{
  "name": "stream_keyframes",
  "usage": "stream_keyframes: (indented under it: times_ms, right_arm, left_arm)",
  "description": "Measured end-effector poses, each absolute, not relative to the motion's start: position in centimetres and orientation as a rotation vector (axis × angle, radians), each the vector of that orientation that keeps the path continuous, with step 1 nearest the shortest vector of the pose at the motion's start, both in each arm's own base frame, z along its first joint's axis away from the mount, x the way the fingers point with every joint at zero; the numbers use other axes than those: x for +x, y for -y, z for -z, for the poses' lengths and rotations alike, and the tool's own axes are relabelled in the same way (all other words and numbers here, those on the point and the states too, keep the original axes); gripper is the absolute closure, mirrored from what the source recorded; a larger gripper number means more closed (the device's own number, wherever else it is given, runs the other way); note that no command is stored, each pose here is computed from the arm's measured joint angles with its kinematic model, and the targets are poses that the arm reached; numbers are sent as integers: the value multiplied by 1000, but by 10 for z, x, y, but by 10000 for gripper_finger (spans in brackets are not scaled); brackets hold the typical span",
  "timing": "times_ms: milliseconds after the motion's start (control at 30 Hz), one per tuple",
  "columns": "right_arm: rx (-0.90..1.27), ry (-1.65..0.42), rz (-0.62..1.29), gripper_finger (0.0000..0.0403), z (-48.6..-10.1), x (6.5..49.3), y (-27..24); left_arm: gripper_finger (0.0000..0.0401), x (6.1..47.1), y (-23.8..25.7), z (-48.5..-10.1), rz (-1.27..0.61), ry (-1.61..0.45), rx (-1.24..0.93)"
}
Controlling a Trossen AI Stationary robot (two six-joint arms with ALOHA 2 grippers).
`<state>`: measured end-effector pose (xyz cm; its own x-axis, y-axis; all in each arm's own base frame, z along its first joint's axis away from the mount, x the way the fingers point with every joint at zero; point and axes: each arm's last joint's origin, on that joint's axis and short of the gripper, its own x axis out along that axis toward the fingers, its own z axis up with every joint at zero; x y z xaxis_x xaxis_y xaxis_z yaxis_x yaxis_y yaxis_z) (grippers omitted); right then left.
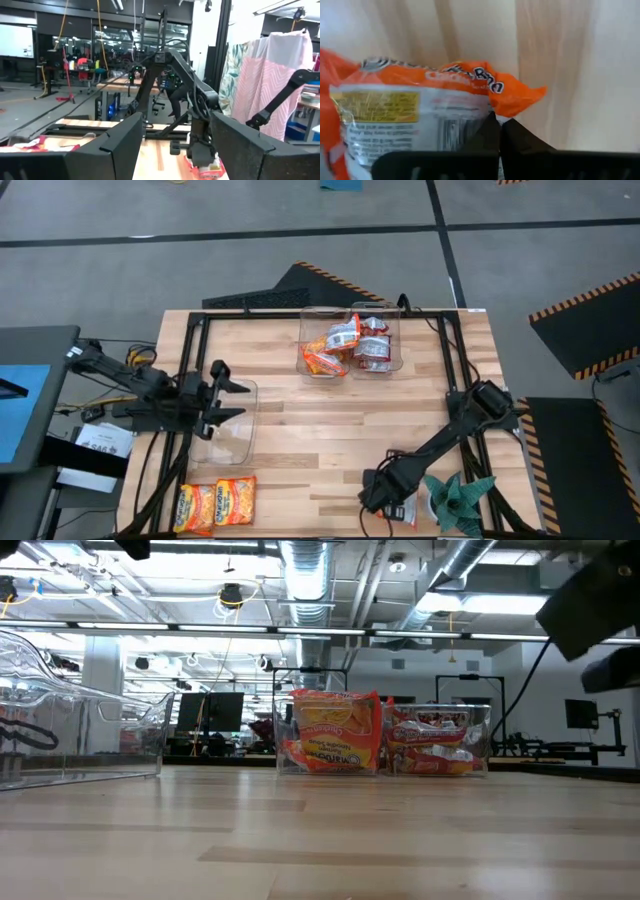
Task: Sort Maruchan noodles
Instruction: Put the orange noodle pack into the bottom left transparent bin
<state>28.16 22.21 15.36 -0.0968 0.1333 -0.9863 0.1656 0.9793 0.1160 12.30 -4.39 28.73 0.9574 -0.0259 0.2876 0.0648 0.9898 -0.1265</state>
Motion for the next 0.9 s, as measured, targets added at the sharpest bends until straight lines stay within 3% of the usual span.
stream_keyframes:
  times_ms: [200, 633, 900]
  right_arm:
    - [266, -1531, -88, 396, -165, 302, -213]
    - [92, -670, -196, 396, -223, 396, -138]
    - [1, -130, -137, 396, -262, 434, -84]
  left_arm:
    - [177, 119, 44, -288, 55, 286, -144]
    - [177, 117, 43, -289, 58, 299, -130]
    - [177, 118, 43, -289, 34, 298, -91]
